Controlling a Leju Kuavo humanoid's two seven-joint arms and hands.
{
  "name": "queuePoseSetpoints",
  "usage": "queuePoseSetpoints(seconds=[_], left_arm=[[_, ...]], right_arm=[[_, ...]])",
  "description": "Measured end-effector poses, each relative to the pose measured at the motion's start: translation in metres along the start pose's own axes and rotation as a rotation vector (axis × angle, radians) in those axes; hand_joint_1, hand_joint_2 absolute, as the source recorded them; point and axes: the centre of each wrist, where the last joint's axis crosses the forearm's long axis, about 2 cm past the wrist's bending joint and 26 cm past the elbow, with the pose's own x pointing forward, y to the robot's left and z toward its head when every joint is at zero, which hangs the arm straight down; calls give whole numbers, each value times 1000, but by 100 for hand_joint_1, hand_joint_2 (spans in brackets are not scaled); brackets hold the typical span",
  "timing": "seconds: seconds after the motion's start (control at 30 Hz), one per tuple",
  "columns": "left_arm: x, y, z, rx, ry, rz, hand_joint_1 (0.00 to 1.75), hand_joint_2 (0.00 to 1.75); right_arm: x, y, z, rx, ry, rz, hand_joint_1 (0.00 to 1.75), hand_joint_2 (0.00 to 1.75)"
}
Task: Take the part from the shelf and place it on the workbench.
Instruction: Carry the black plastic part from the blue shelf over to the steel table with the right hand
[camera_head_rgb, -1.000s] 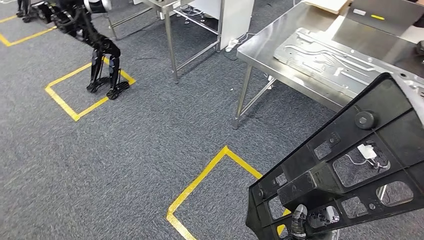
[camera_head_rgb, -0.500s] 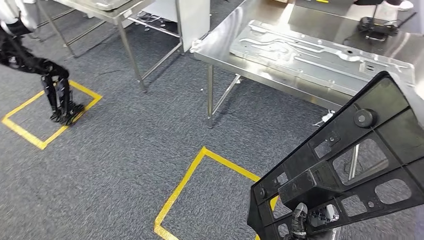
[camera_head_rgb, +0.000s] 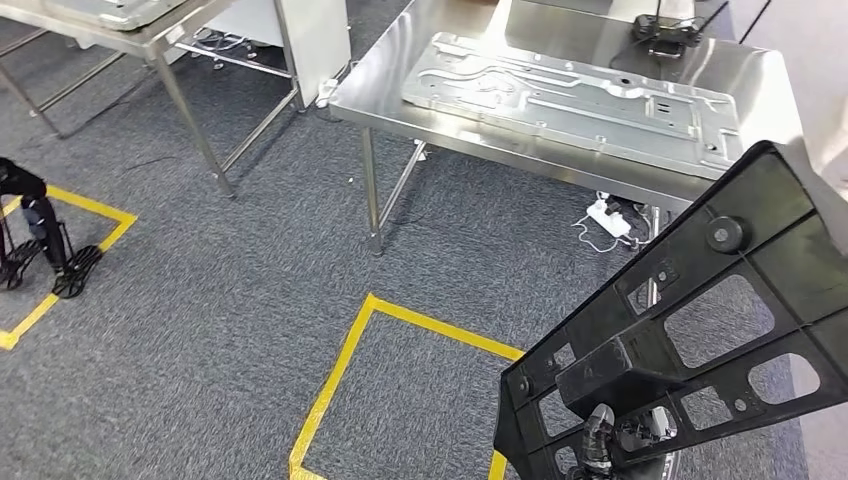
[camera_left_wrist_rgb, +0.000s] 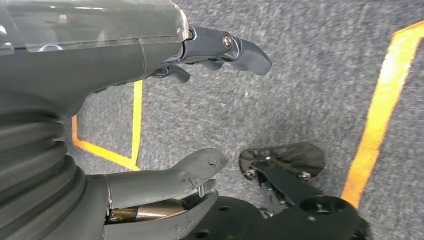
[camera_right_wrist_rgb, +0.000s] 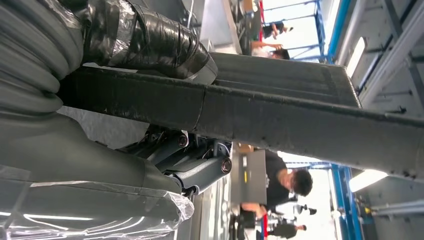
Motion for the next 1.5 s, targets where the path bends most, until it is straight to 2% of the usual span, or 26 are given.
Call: queuePoseSetpoints(seconds=[0.87,1.5], left_arm=[[0,3,-1,6,10,-1,0,175],[-2,3,0,1,31,0,0,175]], right_arm=[[-2,10,1,32,9,30,175,175],[-8,13,6,33,72,99,175,175]])
